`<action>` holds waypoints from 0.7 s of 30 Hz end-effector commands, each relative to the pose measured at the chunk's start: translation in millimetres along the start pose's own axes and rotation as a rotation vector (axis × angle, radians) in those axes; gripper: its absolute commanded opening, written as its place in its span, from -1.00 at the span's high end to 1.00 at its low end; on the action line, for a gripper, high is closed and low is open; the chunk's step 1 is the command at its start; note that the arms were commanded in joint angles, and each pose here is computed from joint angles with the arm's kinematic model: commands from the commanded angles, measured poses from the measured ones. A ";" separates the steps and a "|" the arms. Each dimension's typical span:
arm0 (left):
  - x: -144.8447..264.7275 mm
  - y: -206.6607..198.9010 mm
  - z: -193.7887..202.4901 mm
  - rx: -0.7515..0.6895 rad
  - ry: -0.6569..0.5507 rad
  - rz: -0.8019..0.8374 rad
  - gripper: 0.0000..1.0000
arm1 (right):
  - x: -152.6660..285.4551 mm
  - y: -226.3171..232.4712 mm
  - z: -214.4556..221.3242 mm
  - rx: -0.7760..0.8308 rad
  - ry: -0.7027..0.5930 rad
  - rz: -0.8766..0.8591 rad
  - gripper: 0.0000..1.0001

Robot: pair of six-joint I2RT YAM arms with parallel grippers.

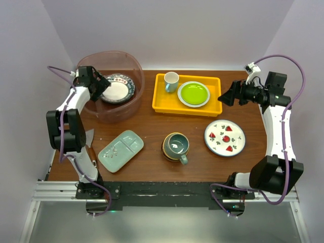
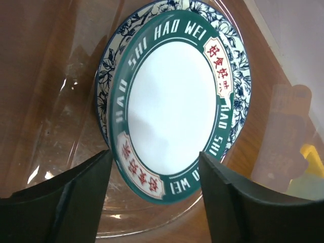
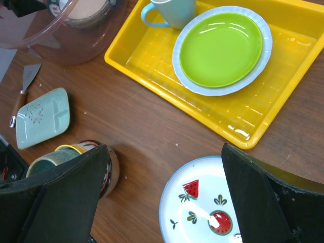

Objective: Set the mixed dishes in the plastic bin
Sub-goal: Place the plate in the plastic bin.

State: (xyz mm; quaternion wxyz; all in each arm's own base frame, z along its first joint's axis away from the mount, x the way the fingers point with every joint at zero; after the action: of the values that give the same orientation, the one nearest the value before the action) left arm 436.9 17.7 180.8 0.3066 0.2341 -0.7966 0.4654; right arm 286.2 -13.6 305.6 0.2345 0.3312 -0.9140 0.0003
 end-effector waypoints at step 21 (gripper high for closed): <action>145.3 -32.6 -26.3 -0.097 -0.158 0.301 -1.00 | 14.0 7.8 -7.4 0.108 0.009 0.008 -0.96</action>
State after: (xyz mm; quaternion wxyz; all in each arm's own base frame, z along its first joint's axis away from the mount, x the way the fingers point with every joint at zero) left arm 382.4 14.6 288.9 0.2072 0.1795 -0.8408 0.4668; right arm 282.3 -14.4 301.7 0.2433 0.3372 -0.9093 0.0142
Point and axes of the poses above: each gripper's point midway between its finger pads, its own x axis back along the fingers, its own y axis along the line the jaws close on, z = x × y, the point moved 9 cm from there along x, back along the fingers, and after that the axes turned 15 degrees about x, right-handed, at the moved point
